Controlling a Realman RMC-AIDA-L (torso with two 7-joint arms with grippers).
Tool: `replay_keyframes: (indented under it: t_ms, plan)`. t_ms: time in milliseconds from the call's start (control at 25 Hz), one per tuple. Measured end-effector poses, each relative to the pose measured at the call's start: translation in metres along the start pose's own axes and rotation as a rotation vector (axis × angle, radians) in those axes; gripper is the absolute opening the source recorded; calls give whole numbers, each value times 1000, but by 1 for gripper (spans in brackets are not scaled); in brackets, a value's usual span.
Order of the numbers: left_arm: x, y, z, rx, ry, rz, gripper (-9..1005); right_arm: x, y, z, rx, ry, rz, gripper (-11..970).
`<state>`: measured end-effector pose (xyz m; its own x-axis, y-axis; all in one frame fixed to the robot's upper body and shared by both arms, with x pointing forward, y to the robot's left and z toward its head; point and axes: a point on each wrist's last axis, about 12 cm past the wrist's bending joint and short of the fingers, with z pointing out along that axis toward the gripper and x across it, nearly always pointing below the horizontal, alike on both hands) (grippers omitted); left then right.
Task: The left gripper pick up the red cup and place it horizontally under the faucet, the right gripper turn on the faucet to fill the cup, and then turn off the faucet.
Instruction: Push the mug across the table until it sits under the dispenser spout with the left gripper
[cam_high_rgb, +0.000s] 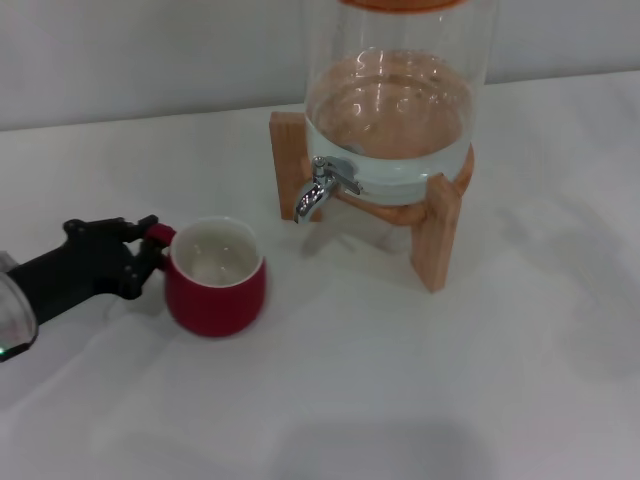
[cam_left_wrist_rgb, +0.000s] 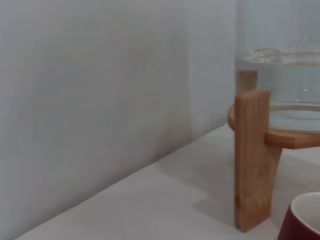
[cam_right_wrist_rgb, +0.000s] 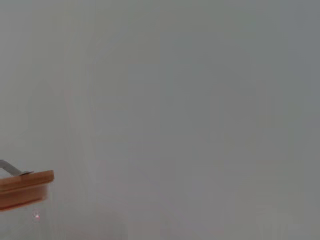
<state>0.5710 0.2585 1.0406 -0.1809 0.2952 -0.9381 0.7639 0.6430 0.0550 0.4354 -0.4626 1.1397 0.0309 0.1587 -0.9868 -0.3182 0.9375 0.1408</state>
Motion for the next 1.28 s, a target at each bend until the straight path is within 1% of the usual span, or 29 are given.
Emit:
replay_keyframes:
  t_ms: [160,520,680,1000,1280]
  plan:
    - [-2,-4,10,9,6,23,165,0,2,1,-14,-2,3,720]
    - [-7,-9,20,5,-29,46,165,1,4,1,-29,-5,7,721]
    - [-9,-14,28,11,-29,58,160,1,4,1,-33,-7,9,721]
    - [-9,-16,35,7,-12,63,158,2,6,2,-43,-10,17,720]
    - [-14,-20,44,29,-8,63,157,2,6,5,-49,-14,16,721]
